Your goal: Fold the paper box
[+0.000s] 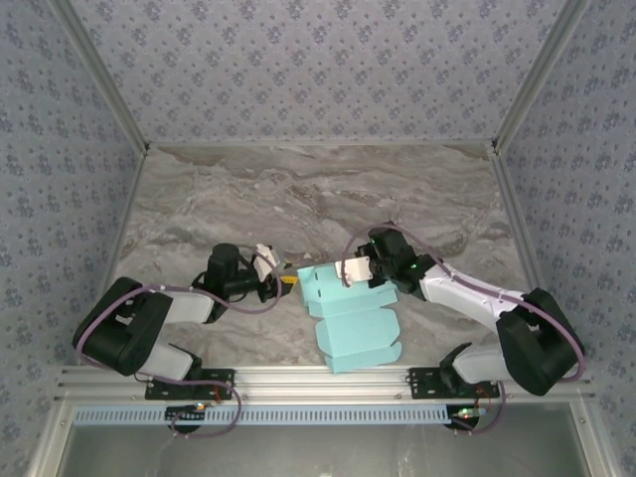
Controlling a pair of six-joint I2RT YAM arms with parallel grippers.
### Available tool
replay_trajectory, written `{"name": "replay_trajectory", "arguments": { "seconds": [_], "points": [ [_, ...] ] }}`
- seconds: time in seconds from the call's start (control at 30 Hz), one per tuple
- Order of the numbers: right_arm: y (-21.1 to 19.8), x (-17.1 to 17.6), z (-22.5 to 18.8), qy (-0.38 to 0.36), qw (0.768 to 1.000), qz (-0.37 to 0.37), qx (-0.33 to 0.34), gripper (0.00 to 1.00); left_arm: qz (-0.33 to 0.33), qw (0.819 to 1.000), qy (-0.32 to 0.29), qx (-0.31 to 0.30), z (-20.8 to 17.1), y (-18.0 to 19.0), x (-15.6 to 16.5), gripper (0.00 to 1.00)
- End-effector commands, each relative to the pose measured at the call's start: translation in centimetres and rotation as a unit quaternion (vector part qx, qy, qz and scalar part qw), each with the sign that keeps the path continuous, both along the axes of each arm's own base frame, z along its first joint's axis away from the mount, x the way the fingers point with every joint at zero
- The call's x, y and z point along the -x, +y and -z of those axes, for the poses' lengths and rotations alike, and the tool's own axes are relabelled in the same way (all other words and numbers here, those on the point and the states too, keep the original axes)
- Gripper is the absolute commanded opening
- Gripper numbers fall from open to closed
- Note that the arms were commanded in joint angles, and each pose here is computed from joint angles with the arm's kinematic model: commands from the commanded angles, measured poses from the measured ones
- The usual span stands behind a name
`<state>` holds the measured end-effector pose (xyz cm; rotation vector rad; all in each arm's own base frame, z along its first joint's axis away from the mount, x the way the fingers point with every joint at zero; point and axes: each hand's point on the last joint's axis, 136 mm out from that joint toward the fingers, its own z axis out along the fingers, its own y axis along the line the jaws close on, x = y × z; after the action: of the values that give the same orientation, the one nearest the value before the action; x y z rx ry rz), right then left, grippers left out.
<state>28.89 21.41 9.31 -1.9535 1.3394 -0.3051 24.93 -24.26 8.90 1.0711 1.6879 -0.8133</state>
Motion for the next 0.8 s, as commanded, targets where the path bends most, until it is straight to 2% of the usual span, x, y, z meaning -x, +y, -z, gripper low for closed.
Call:
{"name": "replay_trajectory", "arguments": {
  "seconds": [0.0,0.13,0.37,0.43,0.5,0.63,0.77],
  "points": [
    [0.2,-1.8,-2.4,-0.091,0.996,-0.006,-0.015,0.07,0.029,0.999,-0.003,0.020,-0.7,-0.7,0.8,0.48],
    [0.5,-1.7,-3.0,-0.118,0.992,-0.013,-0.029,0.03,0.029,0.999,0.009,0.021,-0.3,-1.1,0.1,0.48],
    [0.3,-2.4,-5.7,-0.175,0.982,-0.005,-0.066,0.04,0.011,1.000,-0.005,0.014,-0.6,-0.4,0.0,0.48],
    [0.3,-2.6,-6.1,-0.191,0.979,-0.007,-0.071,0.05,0.023,1.000,-0.015,0.005,-0.5,-0.5,0.2,0.48],
    [0.2,-2.6,-5.8,-0.203,0.976,-0.009,-0.073,0.07,0.037,0.999,-0.013,-0.011,0.0,-0.8,0.2,0.48],
    [0.0,-2.2,-4.7,-0.196,0.978,-0.011,-0.067,0.07,0.028,0.999,-0.030,-0.009,0.6,-1.0,-1.0,0.47],
    [0.2,-1.9,-4.4,-0.198,0.978,-0.016,-0.057,0.07,0.043,0.999,-0.017,-0.002,1.4,-1.9,-1.7,0.47]
  ]
}}
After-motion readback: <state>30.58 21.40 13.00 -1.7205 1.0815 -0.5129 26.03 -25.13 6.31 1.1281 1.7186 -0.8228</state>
